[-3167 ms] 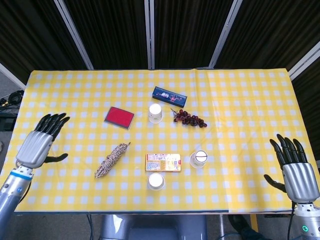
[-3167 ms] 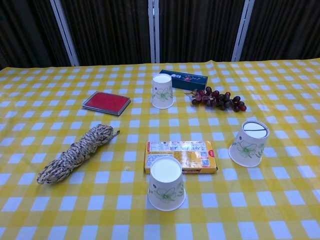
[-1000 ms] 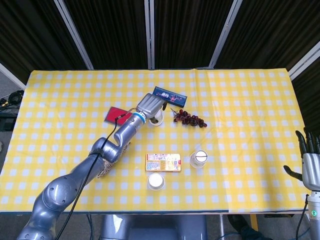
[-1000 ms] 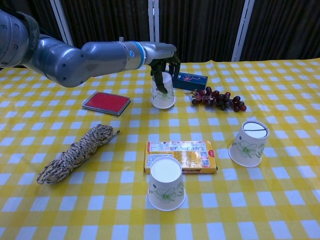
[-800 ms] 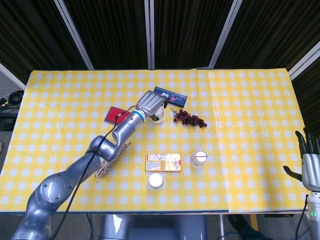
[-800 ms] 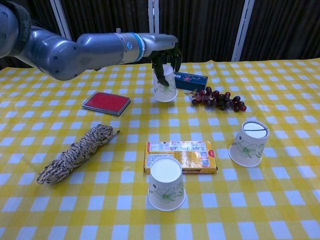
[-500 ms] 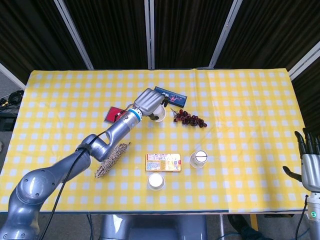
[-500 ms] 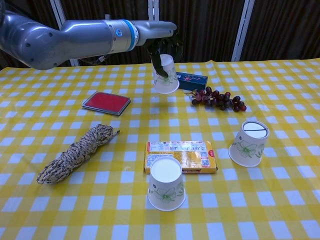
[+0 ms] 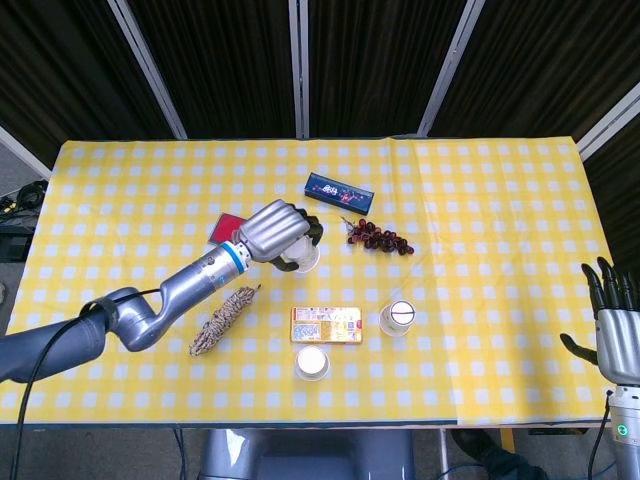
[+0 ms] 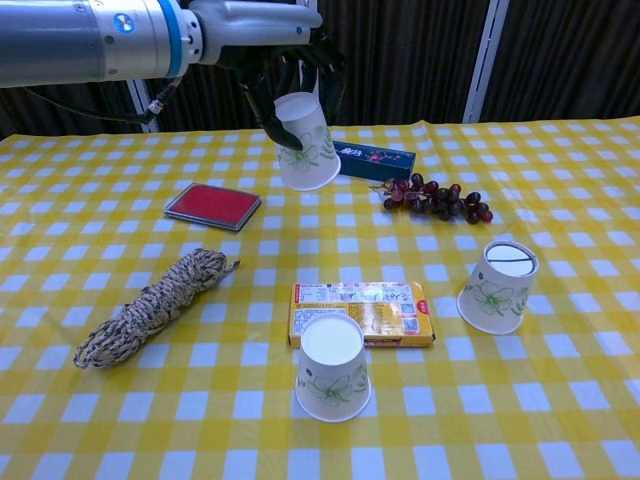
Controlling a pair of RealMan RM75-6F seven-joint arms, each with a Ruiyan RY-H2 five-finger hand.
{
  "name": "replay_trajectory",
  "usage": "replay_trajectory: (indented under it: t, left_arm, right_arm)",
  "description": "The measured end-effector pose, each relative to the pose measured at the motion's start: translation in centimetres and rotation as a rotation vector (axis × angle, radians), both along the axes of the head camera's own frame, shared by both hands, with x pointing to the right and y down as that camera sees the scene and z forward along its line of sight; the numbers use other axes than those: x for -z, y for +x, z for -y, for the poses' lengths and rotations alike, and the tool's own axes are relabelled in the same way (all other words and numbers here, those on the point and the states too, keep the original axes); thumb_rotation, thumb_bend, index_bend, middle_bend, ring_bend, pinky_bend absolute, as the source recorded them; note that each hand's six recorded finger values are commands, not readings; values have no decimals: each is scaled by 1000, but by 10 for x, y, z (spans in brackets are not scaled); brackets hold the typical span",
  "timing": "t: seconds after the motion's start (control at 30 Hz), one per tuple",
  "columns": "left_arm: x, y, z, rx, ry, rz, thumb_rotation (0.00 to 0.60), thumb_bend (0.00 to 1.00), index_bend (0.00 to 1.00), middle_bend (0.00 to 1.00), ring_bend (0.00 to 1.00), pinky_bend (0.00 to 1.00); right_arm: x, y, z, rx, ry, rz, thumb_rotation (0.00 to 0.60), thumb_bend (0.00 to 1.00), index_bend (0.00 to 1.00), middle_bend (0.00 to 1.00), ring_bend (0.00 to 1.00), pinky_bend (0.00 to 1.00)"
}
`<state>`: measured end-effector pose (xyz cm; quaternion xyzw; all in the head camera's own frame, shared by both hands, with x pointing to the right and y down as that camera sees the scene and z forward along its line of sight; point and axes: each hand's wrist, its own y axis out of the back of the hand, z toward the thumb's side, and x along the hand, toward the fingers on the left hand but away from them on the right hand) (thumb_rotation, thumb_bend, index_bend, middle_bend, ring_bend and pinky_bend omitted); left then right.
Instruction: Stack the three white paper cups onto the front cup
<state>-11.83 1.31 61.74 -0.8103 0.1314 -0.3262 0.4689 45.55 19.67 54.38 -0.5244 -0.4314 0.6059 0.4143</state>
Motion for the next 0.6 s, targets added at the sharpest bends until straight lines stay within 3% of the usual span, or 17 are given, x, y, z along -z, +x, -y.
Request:
replay_trajectory:
  t: [0.4,0.6]
  left_arm:
    - [40,-17,-81,-173,-93,-35,600,197,462,404,427,491]
    - [56,-15,-112,-254,-117,-55,600,197,465,407,427,491]
  right_arm:
    - [2,-7,-3,20,0,4,600,0,0,0,0,0]
    - [3,-7,-3,19,3,4,600,0,0,0,0,0]
